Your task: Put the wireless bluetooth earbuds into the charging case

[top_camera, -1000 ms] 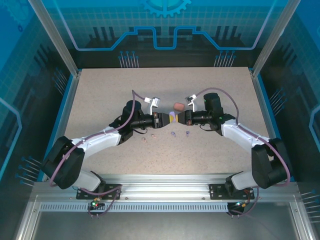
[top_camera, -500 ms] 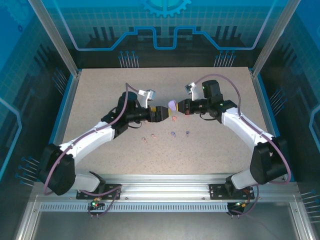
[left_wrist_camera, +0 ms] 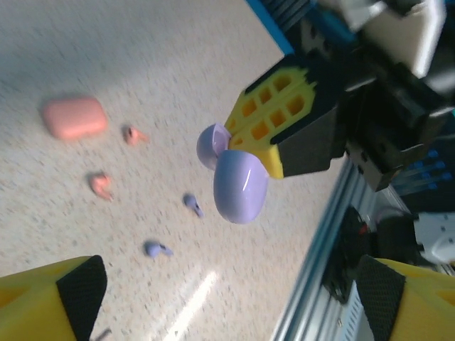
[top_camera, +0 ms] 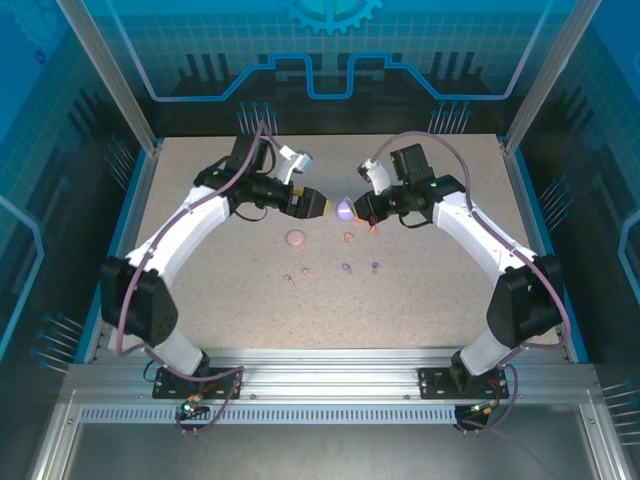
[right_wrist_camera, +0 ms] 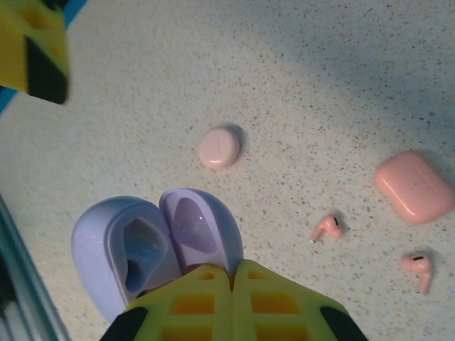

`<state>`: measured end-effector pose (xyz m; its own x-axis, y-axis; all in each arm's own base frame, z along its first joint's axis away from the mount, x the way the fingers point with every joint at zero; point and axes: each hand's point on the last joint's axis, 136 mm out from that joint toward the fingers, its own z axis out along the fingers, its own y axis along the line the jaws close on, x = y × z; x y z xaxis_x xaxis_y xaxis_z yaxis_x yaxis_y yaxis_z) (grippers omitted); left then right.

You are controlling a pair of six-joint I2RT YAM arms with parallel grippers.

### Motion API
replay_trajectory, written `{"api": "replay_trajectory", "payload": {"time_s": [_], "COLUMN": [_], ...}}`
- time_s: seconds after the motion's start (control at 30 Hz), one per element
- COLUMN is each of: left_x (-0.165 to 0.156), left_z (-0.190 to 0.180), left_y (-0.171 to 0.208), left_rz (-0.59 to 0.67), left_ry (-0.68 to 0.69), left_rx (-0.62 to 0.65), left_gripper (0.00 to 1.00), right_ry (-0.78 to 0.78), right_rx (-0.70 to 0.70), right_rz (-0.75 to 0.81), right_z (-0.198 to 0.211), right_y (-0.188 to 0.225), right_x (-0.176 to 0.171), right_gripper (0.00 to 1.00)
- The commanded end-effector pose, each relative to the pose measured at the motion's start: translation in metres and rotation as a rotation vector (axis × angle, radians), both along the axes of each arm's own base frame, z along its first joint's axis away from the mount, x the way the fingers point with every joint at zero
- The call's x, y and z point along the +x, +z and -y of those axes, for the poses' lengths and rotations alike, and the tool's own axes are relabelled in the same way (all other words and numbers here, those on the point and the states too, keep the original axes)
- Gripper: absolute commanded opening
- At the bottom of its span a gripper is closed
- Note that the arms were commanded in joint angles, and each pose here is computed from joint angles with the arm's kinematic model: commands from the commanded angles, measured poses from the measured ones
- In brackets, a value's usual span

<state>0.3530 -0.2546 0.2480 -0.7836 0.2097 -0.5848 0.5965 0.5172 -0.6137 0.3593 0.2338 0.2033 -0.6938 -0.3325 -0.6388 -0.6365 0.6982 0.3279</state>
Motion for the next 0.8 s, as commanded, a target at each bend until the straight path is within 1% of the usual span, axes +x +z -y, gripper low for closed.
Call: {"api": "replay_trajectory", "payload": {"time_s": [0.0, 0.1, 0.27, 0.5, 0.63, 0.77], "left_x": [-0.025, -0.023, -0.024, -0.023, -0.021, -0.018], "left_z": [0.007, 0.014, 0.026, 0.037, 0.04, 0.041], "left_y": [-0.01, -0.013, -0.019, -0.024, -0.024, -0.024], "left_rz": [-0.138, -0.153, -0.157, -0.162, -0.155, -0.146], "left_ry": [-0.139, -0.169, -0.207, -0.238, -0.242, -0.24], "left_rx": [-0.02, -0.033, -0.041, -0.059, -0.069, -0.069], "left_gripper": [0.91, 0.87, 0.78, 0.63, 0.57, 0.55], "right_ry": [0.076, 0.087, 0.117, 0.151, 0.158, 0.16], "right_rx": [-0.159, -0.19, -0.175, -0.149, -0.137, -0.128], "right_rz": [0.071, 0.095, 0.106, 0.099, 0.099, 0.102], "right_z": [0.002, 0.0, -0.01, -0.022, -0.025, -0.027], "right_y": [-0.006, -0.006, -0.001, 0.004, 0.007, 0.011], "right_x": [-0.006, -0.004, -0.006, -0.01, -0.012, -0.011], "right_gripper": [0.0, 0.0, 0.0, 0.0, 0.0, 0.0]}}
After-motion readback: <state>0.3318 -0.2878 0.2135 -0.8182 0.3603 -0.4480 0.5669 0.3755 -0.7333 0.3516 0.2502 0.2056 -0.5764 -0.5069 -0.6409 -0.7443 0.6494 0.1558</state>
